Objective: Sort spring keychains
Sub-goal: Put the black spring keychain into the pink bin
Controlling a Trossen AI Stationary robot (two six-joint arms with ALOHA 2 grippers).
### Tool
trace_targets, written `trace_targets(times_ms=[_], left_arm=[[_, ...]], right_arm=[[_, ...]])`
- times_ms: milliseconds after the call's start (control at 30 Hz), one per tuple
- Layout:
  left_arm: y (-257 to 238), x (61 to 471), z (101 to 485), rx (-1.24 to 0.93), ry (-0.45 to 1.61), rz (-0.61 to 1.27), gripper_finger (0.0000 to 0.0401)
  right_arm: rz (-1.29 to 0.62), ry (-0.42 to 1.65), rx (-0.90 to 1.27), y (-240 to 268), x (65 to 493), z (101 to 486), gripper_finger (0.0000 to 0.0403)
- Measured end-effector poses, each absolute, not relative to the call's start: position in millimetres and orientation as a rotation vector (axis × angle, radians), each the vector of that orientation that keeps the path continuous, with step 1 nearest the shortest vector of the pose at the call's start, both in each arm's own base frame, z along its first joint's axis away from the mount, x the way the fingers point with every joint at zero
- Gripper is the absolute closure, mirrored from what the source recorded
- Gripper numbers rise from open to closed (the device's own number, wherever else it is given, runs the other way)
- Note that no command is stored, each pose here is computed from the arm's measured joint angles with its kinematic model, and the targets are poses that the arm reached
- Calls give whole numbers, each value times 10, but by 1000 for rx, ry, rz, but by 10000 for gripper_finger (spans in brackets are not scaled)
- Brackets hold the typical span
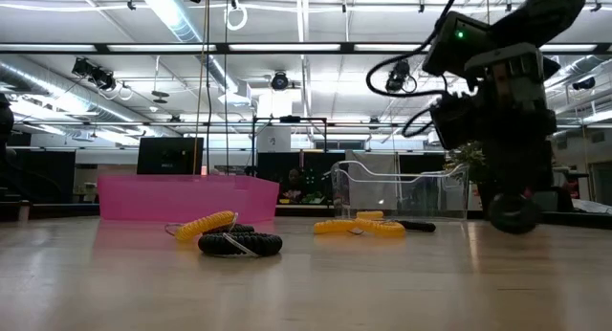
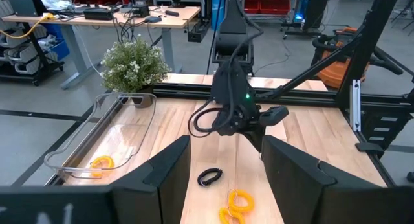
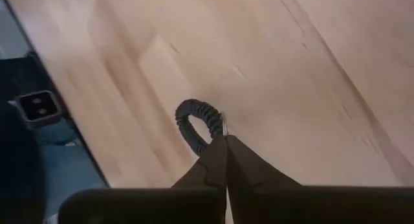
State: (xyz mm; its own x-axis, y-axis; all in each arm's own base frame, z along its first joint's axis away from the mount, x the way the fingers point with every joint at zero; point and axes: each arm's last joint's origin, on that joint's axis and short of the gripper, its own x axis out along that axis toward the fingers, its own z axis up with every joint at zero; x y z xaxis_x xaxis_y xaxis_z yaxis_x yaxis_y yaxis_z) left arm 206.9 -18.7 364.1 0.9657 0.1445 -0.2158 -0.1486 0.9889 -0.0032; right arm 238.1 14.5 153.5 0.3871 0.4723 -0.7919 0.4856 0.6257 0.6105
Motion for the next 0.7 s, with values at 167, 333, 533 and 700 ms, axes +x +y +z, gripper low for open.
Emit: trace_targets(times_ms=[167,333,533,700], left_arm=[[-188,2070,3641,-19,217,148,206],[-187,2069,3641,-19,217,148,206],[-188,2070,3641,-19,217,148,206],[-188,2072,3651,-22,206,148,206]], right_arm=[[31,1147,950,145,2444,1781,402],[94,975,914,138,2537,2217,403],[55,685,846,63,2620,2835,403],[13,409,794,-42,2682,3242,403]])
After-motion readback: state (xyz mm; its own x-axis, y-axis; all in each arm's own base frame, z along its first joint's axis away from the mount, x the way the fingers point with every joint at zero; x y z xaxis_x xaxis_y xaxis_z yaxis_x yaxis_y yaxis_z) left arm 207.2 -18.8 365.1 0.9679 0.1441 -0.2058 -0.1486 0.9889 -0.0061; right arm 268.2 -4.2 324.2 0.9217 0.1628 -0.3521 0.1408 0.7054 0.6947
